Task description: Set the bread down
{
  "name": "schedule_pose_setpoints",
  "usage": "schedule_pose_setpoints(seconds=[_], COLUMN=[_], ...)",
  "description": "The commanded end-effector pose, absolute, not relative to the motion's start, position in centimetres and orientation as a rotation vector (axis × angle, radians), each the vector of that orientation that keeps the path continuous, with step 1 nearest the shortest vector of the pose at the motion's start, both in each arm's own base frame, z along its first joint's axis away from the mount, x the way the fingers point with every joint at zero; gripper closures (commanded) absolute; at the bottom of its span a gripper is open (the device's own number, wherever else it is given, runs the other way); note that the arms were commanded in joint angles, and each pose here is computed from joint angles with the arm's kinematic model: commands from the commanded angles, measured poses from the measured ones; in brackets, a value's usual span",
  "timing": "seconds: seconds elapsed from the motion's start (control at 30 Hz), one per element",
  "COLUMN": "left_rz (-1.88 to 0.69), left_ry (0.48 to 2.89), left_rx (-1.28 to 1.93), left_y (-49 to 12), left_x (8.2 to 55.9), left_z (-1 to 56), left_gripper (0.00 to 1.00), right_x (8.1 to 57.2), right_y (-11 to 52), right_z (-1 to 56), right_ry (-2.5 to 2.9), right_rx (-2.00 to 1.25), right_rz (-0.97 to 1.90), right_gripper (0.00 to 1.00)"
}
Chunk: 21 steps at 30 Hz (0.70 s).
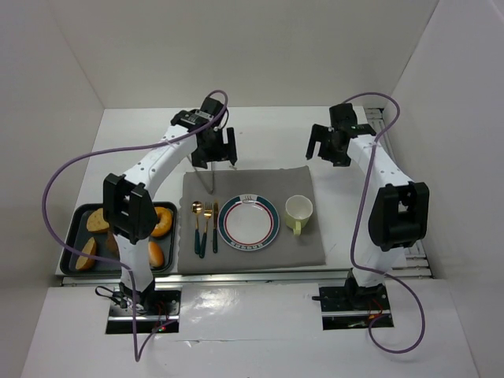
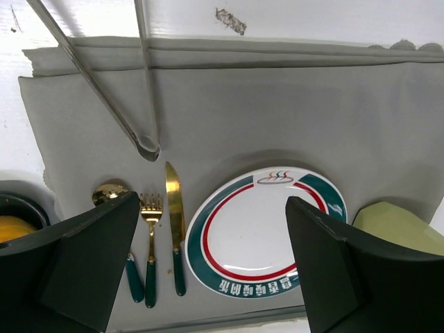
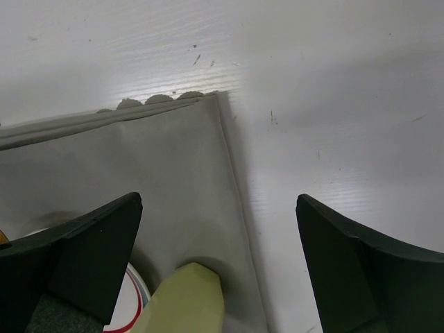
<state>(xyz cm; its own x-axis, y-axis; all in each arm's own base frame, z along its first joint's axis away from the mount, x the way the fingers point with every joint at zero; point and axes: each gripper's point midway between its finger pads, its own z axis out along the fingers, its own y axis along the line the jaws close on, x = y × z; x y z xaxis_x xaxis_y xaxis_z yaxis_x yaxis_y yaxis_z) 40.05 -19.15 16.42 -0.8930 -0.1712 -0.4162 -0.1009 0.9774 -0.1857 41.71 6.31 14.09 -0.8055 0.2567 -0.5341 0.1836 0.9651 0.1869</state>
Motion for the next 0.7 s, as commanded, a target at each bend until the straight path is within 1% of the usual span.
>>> schedule_pose_setpoints(seconds=[0.0,0.17,0.2,0.23,0.27,0.33,0.37,0.43,0.57,0.6,0.67], left_rz=[-0.194,-0.092,-0.026,0.012,0.013,0.025,0.021,0.043,0.076,0.134,0.127], left_ry=[2.648,2.636,2.620,2.643,2.640,2.659,2.648,2.652,2.671,2.703,2.739], left_rx=[-0.164,-0.220,-0.285,-0.312,-0.347,-0.422,-0.437,-0.490,-0.551,-0.566,-0.602], left_y=[-18.9,-17.7,-16.9,-16.8,-16.6,-16.7,-16.5,-15.8,-14.2,-13.3,-13.1], left_x=[40.7,41.3,41.6,41.9,42.6,43.6,44.3,44.4,44.5,44.2,44.2], left_z=[17.7,17.2,17.0,15.6,15.9,14.3,14.4,13.9,11.9,10.1,8.5], left_gripper=[0.00,0.00,0.00,0.00,0.00,0.00,0.00,0.00,0.00,0.00,0.00], right_x=[42.1,41.8,41.9,42.0,42.0,42.4,42.3,42.4,42.2,42.3,42.6], right_y=[6.9,6.9,7.3,7.9,8.1,8.6,9.0,9.5,10.5,11.0,11.0], right_z=[16.8,16.6,16.7,16.9,16.4,16.3,16.0,16.4,16.2,16.3,16.5], right_ry=[2.447,2.447,2.443,2.438,2.452,2.465,2.482,2.472,2.475,2.466,2.455], right_rx=[0.287,0.299,0.289,0.272,0.269,0.243,0.234,0.206,0.164,0.150,0.149], right_rz=[0.179,0.183,0.211,0.230,0.240,0.249,0.238,0.243,0.248,0.256,0.259], right_gripper=[0.01,0.01,0.01,0.01,0.01,0.01,0.01,0.01,0.01,0.01,0.01])
